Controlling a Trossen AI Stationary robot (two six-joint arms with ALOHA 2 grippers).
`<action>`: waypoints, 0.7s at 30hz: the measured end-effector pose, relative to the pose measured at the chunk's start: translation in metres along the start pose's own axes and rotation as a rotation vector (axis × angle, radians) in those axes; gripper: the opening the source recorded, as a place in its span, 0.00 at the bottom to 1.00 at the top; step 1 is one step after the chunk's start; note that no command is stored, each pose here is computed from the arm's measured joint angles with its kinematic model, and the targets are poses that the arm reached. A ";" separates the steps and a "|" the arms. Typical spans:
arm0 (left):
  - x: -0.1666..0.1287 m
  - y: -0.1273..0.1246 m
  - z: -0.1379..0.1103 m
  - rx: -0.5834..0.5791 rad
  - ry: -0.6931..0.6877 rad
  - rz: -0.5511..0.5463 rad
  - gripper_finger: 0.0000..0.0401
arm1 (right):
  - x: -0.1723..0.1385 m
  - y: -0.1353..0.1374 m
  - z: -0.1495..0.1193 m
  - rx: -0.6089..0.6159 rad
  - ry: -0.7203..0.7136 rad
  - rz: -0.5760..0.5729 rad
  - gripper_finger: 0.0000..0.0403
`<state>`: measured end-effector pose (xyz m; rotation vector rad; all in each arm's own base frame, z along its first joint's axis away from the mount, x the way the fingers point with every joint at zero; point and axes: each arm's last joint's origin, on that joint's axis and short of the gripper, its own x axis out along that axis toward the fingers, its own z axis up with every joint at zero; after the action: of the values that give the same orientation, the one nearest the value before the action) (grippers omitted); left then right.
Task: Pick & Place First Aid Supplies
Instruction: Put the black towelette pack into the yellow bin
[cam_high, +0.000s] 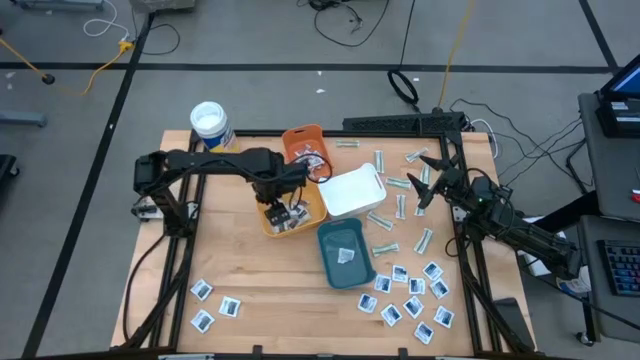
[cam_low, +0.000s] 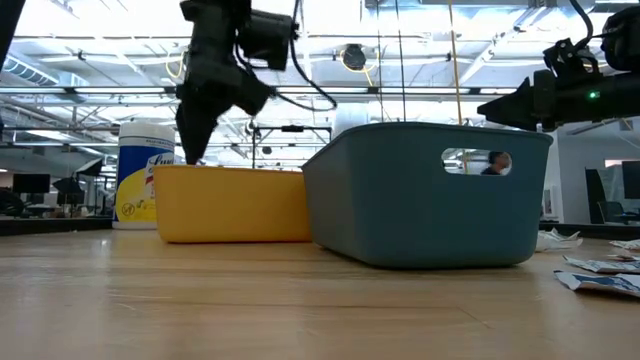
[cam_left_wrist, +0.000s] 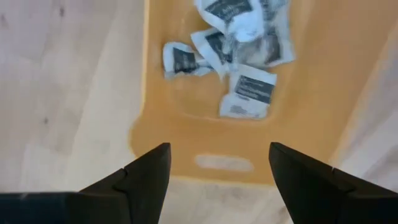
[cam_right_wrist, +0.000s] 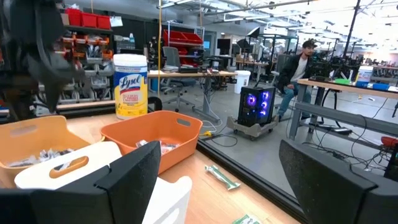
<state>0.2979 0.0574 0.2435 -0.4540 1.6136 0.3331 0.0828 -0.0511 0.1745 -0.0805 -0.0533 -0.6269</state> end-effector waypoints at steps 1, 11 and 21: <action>-0.003 0.000 -0.002 -0.002 -0.006 -0.004 0.69 | 0.000 0.000 0.000 0.000 0.000 0.000 0.80; -0.014 -0.018 -0.020 0.025 -0.037 0.019 0.64 | 0.000 0.000 0.000 0.000 -0.004 0.000 0.80; 0.004 -0.091 -0.093 0.419 0.020 0.039 0.62 | 0.000 0.000 0.000 0.000 -0.005 0.000 0.80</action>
<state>0.2598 -0.0663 0.2529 -0.1058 1.6599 0.0146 0.0829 -0.0511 0.1749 -0.0815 -0.0580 -0.6270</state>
